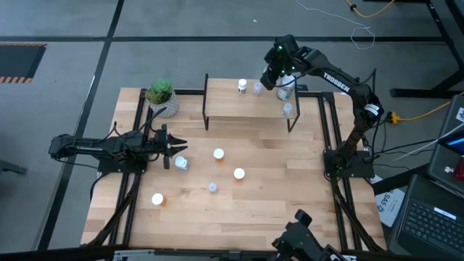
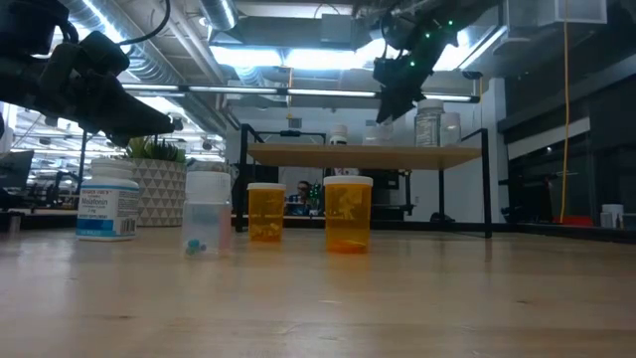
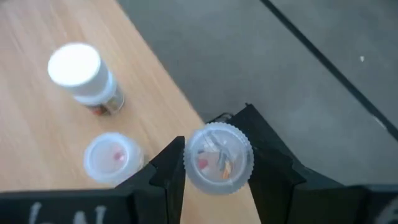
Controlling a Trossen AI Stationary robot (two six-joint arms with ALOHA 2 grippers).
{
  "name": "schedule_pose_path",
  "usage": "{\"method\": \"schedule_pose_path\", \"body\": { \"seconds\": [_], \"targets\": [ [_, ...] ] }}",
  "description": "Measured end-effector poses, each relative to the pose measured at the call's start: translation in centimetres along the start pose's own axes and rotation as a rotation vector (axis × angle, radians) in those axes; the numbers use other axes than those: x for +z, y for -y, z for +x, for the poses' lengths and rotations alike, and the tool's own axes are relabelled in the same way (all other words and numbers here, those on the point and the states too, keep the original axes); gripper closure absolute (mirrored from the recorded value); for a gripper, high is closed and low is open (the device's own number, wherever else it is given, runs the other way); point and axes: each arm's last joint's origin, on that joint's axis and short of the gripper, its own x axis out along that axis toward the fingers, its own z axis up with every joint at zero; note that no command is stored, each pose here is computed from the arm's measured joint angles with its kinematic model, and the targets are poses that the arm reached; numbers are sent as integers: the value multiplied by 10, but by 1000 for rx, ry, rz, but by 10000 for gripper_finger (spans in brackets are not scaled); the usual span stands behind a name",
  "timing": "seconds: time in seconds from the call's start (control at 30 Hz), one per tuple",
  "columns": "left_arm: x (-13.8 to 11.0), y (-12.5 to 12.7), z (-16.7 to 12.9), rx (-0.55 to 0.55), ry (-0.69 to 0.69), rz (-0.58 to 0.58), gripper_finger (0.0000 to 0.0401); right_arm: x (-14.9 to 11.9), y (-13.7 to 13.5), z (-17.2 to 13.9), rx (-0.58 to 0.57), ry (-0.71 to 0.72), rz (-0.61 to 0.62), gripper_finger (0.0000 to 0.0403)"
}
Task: Pick and place medicine bottles onto shelf by color
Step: Put the transparent pill bottle on the shelf
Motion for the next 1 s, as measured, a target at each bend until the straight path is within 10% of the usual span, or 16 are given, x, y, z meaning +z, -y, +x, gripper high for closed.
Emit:
{"method": "schedule_pose_path", "body": {
  "seconds": [1.0],
  "targets": [
    [0,0,0,-3,0,-3,303,1,1,34,33,22,89,263]
  ]
}}
